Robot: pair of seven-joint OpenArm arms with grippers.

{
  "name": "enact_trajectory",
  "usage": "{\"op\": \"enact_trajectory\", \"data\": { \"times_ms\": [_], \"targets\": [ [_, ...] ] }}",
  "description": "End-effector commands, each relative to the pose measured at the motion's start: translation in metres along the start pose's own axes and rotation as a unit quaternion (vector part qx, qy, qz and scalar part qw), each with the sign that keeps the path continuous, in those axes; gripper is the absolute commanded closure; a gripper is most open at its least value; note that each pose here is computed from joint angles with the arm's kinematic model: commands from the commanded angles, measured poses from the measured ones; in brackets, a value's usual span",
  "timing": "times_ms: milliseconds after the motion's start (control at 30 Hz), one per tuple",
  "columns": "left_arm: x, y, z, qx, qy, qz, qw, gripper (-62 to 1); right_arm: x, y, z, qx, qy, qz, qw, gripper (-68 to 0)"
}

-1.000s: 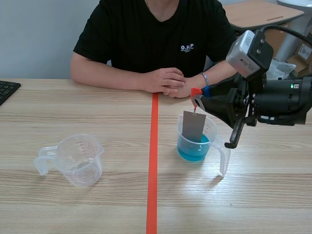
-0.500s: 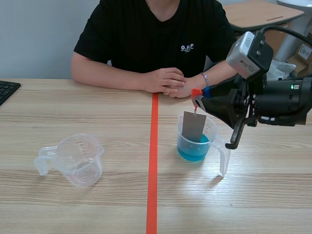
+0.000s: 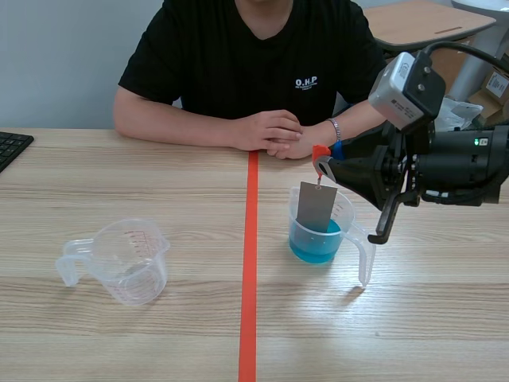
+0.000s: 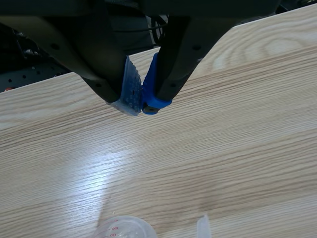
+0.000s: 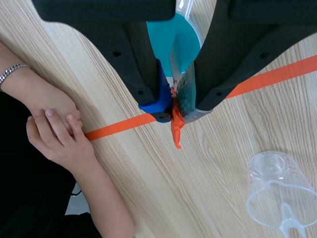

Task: Do the redox reaction experiment.
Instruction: 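Hold the plate still in the solution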

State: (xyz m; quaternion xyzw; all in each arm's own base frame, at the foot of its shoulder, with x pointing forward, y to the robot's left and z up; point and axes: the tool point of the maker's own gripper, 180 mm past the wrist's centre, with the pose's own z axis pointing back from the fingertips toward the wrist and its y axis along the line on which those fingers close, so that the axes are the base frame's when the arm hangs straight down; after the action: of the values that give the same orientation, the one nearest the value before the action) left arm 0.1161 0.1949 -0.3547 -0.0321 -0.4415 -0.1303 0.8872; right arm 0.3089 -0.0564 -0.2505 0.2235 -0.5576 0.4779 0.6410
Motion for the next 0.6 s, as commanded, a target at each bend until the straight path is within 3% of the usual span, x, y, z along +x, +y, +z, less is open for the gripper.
{"op": "enact_trajectory", "data": {
  "times_ms": [0, 567],
  "targets": [
    [0.0038, -0.0004, -0.0002, -0.001, -0.008, 0.001, 1.0000, -4.6, 0.0069, -0.0106, 0.0019, -0.008, -0.003, 0.017, 0.9998, -1.7],
    [0.0038, -0.0004, -0.0002, -0.001, -0.008, 0.001, 1.0000, -4.6, 0.0056, -0.0131, 0.0057, -0.009, 0.002, 0.019, 0.9998, -1.7]
  ]
}}
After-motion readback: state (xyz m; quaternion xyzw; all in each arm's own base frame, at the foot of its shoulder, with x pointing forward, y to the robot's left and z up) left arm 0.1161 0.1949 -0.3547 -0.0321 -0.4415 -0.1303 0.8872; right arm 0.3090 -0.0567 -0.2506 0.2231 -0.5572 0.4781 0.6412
